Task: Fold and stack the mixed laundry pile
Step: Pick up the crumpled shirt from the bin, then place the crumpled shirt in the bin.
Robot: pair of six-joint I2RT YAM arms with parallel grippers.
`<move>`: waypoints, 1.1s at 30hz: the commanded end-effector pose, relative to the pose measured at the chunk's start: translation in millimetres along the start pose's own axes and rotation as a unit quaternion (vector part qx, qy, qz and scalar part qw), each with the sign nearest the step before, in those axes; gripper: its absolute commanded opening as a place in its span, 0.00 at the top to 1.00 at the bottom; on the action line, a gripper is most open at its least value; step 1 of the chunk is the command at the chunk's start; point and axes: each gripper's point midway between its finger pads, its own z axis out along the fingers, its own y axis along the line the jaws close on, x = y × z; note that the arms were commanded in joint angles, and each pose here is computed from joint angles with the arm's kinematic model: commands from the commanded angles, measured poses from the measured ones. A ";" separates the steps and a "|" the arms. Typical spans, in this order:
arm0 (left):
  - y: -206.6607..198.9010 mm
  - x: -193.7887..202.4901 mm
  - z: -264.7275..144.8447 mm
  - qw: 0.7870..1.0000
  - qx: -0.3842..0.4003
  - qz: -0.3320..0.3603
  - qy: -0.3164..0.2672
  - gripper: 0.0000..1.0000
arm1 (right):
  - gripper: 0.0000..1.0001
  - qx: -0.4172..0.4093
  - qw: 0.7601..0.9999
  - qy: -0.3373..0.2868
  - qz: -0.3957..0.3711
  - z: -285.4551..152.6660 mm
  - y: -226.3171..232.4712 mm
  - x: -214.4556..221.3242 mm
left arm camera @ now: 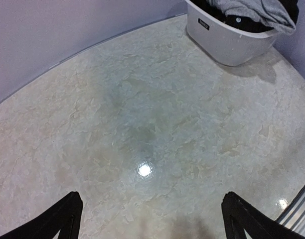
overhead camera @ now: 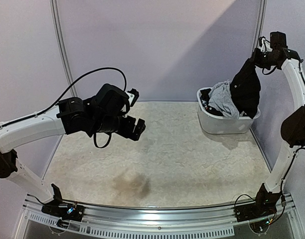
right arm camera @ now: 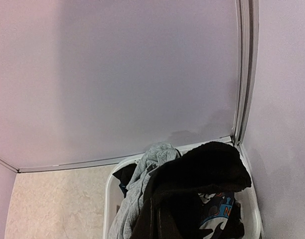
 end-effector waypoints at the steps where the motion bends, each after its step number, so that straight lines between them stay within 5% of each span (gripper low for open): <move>1: -2.9 -8.1 2.7 1.000 0.012 -0.009 -0.008 0.01 | 1.00 0.017 0.995 -0.094 -0.003 -46.5 7.2 -49.3; 9: -16.6 -9.5 11.9 0.999 0.037 -0.015 -0.006 0.00 | 1.00 -0.030 0.985 -0.171 0.018 -73.7 33.1 -87.3; 16: -25.4 -14.7 19.8 0.999 0.046 -0.016 -0.003 0.00 | 0.98 0.069 0.996 -0.030 0.050 10.0 -26.0 1.9; 21: -24.4 -10.0 20.0 0.999 0.044 -0.019 0.006 0.00 | 0.77 0.119 0.990 0.064 0.041 46.0 -56.4 52.2; 25: -22.2 -5.3 18.9 0.999 0.041 -0.022 0.012 0.00 | 0.39 0.120 0.989 0.078 0.045 45.3 -58.1 56.5; 29: -19.7 -4.0 16.4 0.999 0.037 -0.021 0.017 0.00 | 0.13 0.111 0.988 0.101 0.047 28.9 -49.2 64.7; 33: -17.4 -4.7 13.4 0.999 0.032 -0.014 0.017 0.00 | 0.03 0.129 0.981 0.135 0.044 7.6 -47.7 81.1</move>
